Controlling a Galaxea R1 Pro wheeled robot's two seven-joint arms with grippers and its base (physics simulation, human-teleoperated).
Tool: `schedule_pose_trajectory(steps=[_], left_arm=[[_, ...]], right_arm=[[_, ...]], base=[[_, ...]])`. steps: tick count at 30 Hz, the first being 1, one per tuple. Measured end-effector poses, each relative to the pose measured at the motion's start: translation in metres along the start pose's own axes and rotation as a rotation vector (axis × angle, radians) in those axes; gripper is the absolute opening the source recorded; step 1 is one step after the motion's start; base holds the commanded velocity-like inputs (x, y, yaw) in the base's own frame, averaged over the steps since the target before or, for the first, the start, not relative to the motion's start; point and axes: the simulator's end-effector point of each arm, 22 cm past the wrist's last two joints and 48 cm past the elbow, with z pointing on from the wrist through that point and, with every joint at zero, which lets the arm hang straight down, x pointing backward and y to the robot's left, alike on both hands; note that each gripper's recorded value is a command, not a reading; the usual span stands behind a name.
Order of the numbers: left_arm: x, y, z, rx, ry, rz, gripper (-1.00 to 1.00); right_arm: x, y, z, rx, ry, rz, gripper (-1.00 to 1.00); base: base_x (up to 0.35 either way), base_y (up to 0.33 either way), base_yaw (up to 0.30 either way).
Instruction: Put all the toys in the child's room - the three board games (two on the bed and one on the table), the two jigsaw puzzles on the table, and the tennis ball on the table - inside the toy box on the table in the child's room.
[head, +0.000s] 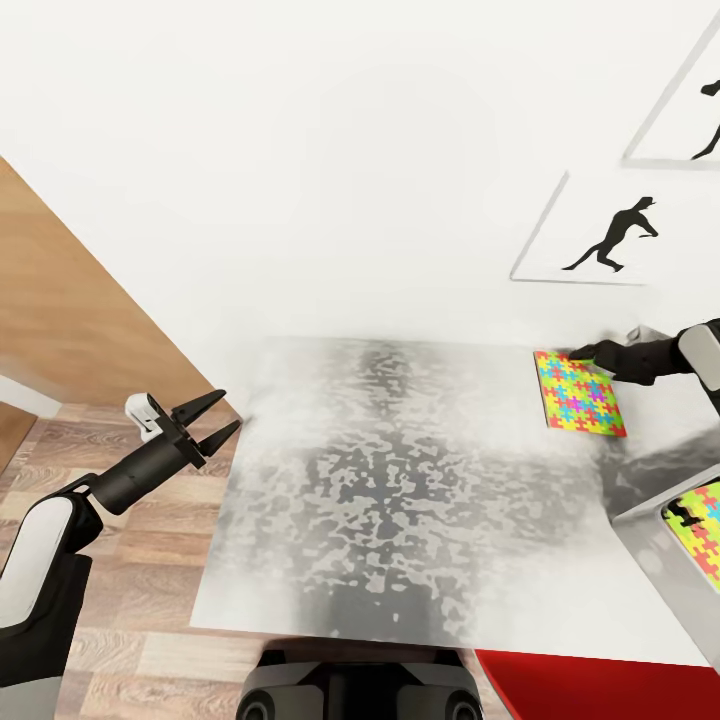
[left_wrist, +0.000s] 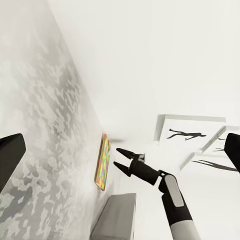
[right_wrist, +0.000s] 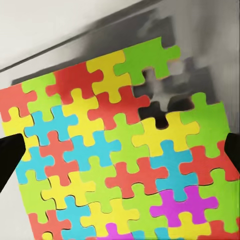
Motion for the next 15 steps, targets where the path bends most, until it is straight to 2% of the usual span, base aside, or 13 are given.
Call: schedule_pose_trajectory(steps=[15], left_arm=[[0.001,0.0,0.0,-0.002,0.002,0.003,1.0]], right_arm=[[0.002,-0.013,0.0,0.025,-0.002,0.005,1.0]], base=[[0.0,0.0,0.0]])
